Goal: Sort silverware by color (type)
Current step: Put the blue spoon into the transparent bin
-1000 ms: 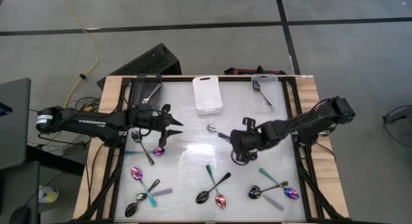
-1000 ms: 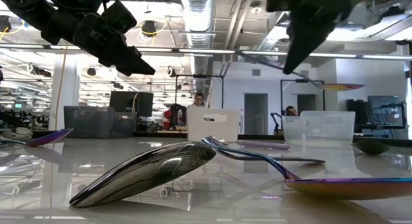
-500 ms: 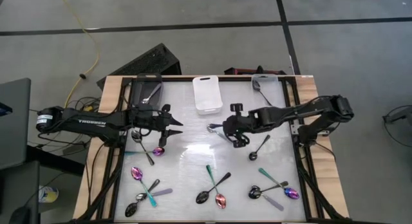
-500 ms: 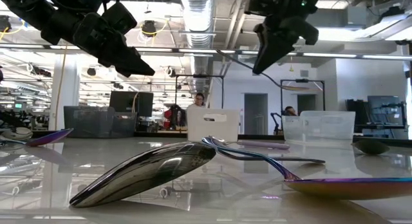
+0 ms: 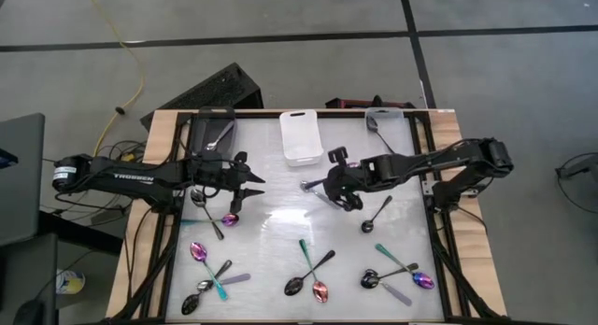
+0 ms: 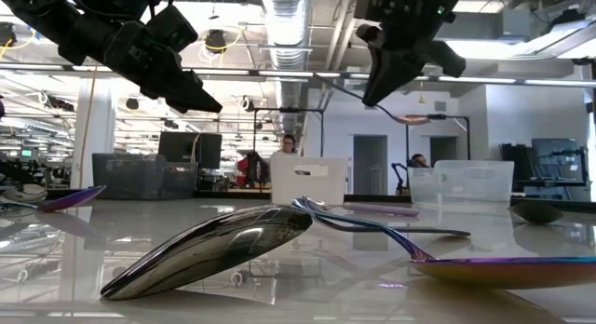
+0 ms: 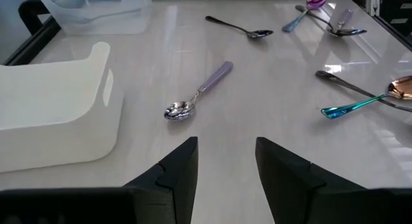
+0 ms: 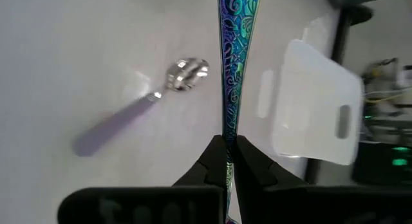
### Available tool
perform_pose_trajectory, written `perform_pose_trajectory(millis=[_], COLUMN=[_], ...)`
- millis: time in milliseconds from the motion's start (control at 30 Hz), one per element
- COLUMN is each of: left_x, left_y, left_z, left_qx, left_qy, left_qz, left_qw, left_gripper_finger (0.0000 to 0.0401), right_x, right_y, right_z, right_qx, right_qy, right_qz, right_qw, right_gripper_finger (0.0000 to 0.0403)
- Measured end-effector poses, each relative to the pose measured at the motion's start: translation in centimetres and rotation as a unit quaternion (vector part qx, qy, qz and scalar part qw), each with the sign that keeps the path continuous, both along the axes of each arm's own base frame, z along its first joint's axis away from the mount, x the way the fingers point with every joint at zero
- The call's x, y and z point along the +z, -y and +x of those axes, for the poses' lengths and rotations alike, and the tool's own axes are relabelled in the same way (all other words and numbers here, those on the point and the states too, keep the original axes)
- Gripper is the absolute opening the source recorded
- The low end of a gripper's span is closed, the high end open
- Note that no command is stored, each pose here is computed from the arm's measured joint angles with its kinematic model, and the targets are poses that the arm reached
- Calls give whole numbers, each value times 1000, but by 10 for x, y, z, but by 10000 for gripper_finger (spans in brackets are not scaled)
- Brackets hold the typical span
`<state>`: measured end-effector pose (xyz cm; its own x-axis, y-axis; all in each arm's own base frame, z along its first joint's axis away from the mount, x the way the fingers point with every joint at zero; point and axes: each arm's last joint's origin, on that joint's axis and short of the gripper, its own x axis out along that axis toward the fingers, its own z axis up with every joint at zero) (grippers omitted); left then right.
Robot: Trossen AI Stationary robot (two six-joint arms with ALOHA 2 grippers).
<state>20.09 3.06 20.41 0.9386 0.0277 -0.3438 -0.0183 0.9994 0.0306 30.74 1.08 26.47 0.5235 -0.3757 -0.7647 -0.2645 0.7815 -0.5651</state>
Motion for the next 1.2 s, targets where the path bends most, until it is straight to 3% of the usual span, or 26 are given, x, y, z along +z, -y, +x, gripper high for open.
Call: perform_pose_trajectory(millis=[133, 433, 600, 733, 900, 1200], left_x=[0, 0, 1, 1, 1, 1], left_y=[0, -1, -3, -4, -4, -4], left_z=[0, 0, 0, 0, 0, 0], left_qx=[4, 8, 48, 58, 63, 66], left_qy=[1, 1, 4, 4, 4, 4], left_qz=[8, 6, 20, 21, 4, -3], left_qw=[1000, 1000, 999, 998, 998, 998], left_gripper_finger=[142, 142, 142, 142, 142, 142], right_x=[1, 2, 4, 9, 16, 25], right_y=[8, 37, 60, 75, 89, 124], right_z=[0, 0, 0, 5, 11, 14], right_qx=[-7, 30, 41, 57, 124, 209], right_qy=[-9, -54, -68, -48, 0, 32], right_qz=[-50, -103, -135, -164, -163, -231], right_qw=[999, 993, 988, 984, 979, 950], right_gripper_finger=[33, 34, 34, 34, 35, 37])
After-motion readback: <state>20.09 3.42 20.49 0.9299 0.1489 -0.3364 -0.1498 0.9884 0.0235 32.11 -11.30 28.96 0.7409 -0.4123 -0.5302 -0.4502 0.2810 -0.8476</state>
